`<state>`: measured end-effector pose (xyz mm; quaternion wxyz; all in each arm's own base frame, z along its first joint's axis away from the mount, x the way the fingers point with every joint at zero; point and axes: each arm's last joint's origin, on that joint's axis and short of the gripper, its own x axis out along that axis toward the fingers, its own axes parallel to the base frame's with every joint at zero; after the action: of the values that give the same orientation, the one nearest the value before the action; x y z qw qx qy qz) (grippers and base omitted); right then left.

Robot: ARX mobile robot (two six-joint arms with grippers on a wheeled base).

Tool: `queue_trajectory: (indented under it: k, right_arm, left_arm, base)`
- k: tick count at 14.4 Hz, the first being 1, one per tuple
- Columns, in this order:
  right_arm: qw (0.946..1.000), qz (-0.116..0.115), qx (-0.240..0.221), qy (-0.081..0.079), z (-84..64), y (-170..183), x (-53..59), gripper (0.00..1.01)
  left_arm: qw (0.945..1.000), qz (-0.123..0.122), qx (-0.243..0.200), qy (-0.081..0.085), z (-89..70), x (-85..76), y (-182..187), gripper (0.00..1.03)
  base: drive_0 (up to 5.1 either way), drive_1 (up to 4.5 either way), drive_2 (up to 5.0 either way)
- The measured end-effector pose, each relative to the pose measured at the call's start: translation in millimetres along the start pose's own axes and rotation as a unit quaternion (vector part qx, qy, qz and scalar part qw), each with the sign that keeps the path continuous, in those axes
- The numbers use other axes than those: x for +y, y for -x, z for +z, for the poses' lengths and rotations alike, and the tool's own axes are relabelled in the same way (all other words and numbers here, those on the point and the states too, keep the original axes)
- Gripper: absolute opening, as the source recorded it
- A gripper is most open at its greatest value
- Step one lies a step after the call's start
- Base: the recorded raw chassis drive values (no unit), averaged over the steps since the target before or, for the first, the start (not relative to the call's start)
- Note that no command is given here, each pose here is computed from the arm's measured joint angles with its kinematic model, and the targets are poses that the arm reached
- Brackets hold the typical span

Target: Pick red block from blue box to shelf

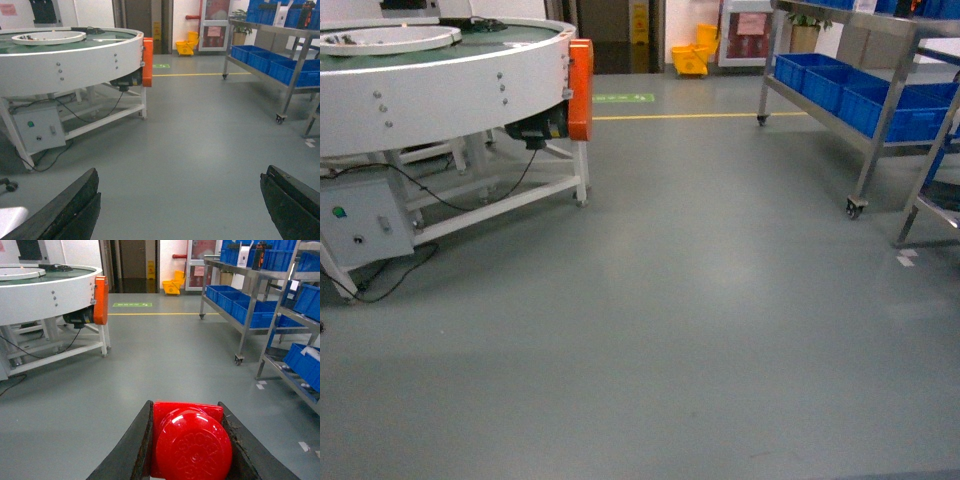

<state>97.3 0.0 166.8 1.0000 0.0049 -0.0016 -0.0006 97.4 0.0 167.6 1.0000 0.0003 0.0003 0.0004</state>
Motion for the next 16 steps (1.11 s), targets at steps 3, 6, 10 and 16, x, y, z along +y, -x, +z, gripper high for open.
queue_trajectory:
  k: [3,6,10,16]
  right_arm:
    - [1.0000,0.000,0.000,0.000,0.1,0.0,0.0,0.28]
    - [1.0000,0.000,0.000,0.000,0.0,0.0,0.0,0.28]
    - [1.0000,0.000,0.001,0.000,-0.1,0.0,0.0,0.28]
    - [1.0000,0.000,0.000,0.000,-0.1,0.0,0.0,0.28]
  left_arm:
    - [1.0000,0.000,-0.001,0.000,0.2,0.0,0.0,0.98]
    - [1.0000,0.000,-0.001,0.000,0.1,0.0,0.0,0.98]
    - [1.0000,0.000,-0.001,0.000,0.2,0.0,0.0,0.98]
    - [1.0000,0.000,-0.001,0.000,0.2,0.0,0.0,0.98]
  base:
    - [0.1,4.35,-4.0]
    - [0.0,4.20,-4.2]
    - [0.0,4.21,-4.2]
    - [0.0,4.17,-4.2]
